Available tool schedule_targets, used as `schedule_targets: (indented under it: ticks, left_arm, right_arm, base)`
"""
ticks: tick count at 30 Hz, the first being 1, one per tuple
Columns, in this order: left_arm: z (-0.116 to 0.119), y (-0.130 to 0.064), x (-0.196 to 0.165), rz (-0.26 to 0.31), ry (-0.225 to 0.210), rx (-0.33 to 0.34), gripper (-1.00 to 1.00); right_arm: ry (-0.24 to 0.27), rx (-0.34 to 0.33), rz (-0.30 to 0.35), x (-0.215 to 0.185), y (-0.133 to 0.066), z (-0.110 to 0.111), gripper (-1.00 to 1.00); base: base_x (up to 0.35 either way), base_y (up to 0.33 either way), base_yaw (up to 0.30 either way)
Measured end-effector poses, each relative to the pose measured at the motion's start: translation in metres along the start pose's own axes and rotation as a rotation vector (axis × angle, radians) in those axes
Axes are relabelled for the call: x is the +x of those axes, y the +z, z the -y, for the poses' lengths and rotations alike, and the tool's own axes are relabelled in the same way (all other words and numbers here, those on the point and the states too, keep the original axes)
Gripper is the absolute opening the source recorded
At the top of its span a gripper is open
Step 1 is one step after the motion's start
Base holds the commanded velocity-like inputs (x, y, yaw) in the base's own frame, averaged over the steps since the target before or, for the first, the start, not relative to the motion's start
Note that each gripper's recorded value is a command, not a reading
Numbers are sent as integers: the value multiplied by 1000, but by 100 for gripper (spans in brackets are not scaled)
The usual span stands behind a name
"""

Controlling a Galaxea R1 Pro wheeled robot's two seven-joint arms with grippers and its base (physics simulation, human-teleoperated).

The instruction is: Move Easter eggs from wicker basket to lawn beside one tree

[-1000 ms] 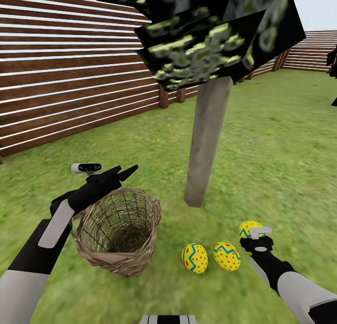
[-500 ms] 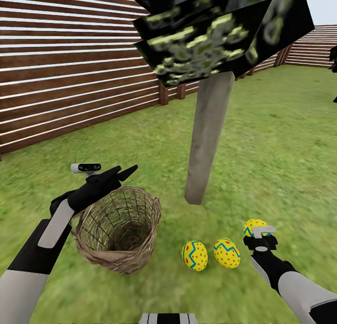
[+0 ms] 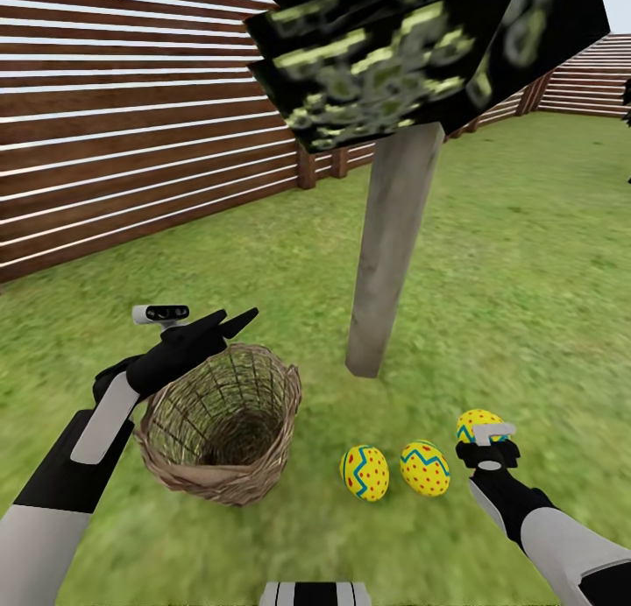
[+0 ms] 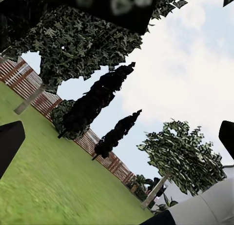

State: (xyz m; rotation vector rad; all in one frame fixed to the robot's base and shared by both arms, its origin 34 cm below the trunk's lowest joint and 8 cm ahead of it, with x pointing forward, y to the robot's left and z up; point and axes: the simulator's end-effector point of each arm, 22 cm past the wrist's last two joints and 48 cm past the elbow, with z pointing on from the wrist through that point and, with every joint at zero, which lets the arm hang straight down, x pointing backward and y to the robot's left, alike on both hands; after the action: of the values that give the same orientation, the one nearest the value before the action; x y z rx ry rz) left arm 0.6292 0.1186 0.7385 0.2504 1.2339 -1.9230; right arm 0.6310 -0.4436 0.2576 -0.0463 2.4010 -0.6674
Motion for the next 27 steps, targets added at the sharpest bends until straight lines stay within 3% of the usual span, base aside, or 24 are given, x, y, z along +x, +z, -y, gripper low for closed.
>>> schedule_targets:
  ticks: [8, 12, 27]
  left_arm:
    - [-7, -3, 2, 2, -11, -7, 100]
    - [-10, -4, 3, 3, -16, -10, 100]
    - [-23, -11, 6, 7, -35, -26, 100]
  right_arm:
    - [-12, -6, -23, 9, 3, -4, -100]
    - [-32, 3, -81, 9, 6, -1, -100]
    - [-34, 1, -110, 13, 13, -6, -100]
  base:
    - [0, 0, 0]
    - [0, 0, 0]
    - [0, 0, 0]
